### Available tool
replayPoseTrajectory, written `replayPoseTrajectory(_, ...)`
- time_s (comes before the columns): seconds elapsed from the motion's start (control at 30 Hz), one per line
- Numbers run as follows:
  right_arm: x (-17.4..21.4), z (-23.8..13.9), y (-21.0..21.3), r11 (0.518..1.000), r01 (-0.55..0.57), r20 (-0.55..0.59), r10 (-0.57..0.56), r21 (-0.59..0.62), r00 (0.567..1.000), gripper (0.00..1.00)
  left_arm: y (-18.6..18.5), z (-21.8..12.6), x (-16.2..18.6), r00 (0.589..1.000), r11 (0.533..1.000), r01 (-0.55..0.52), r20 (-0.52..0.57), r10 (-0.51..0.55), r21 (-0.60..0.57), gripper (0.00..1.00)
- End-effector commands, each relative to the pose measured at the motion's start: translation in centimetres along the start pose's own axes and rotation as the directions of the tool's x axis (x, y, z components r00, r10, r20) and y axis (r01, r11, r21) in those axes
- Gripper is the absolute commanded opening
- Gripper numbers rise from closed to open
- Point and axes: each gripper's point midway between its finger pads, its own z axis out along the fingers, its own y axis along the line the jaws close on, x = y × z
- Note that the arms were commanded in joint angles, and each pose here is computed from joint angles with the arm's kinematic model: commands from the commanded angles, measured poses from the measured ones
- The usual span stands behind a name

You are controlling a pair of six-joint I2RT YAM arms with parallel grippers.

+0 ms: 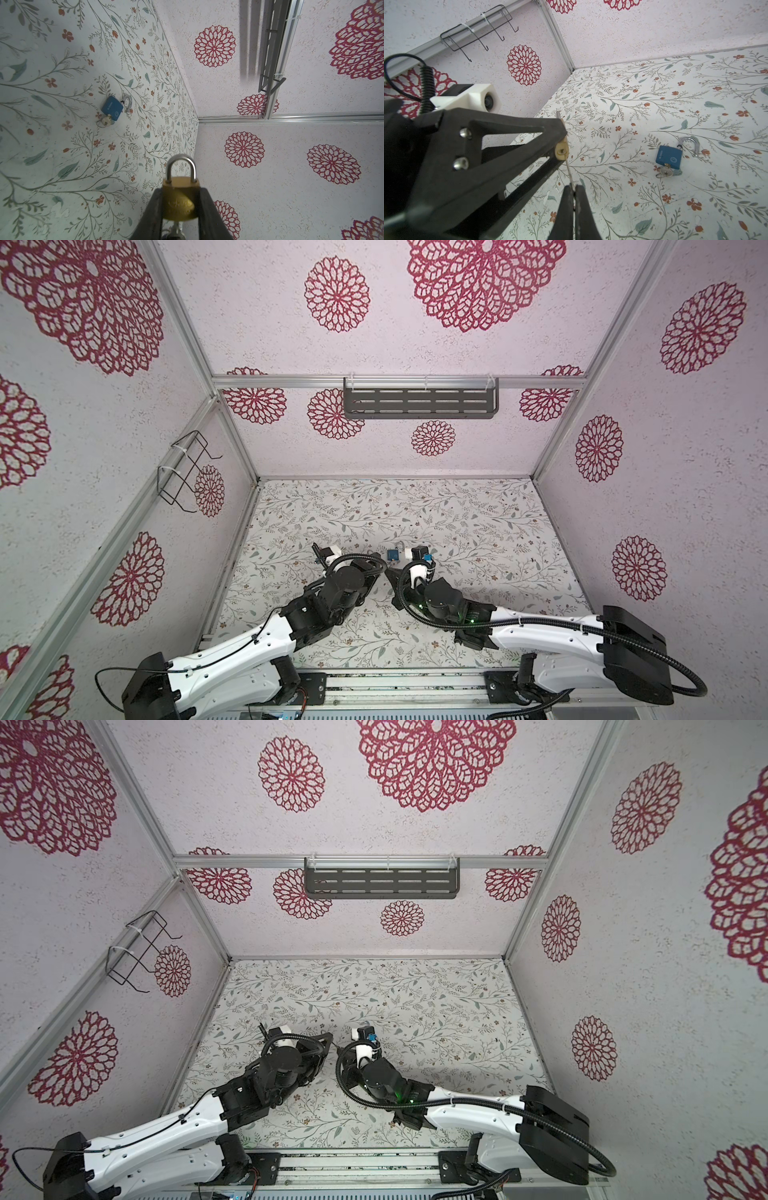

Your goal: Unlock with the key

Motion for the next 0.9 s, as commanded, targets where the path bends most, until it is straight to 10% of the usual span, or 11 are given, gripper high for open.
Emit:
replayPoseTrajectory(0.0, -3.12, -0.66, 1.26, 1.000, -0.016, 0.088, 0.018, -0.027, 0.996, 0.00, -1.78, -0.38, 0.50, 1.000, 0.999, -0.007, -0.019, 0.007, 0.037, 0.00)
replayPoseTrajectory(0.87, -3.60, -0.41, 1.29, 1.000, 0.006, 0.073, -0.005, -0.018, 0.997, 0.00, -2.22, -0.72, 1.21, 0.998, 0.999, -0.043, -0.033, 0.044, 0.027, 0.00)
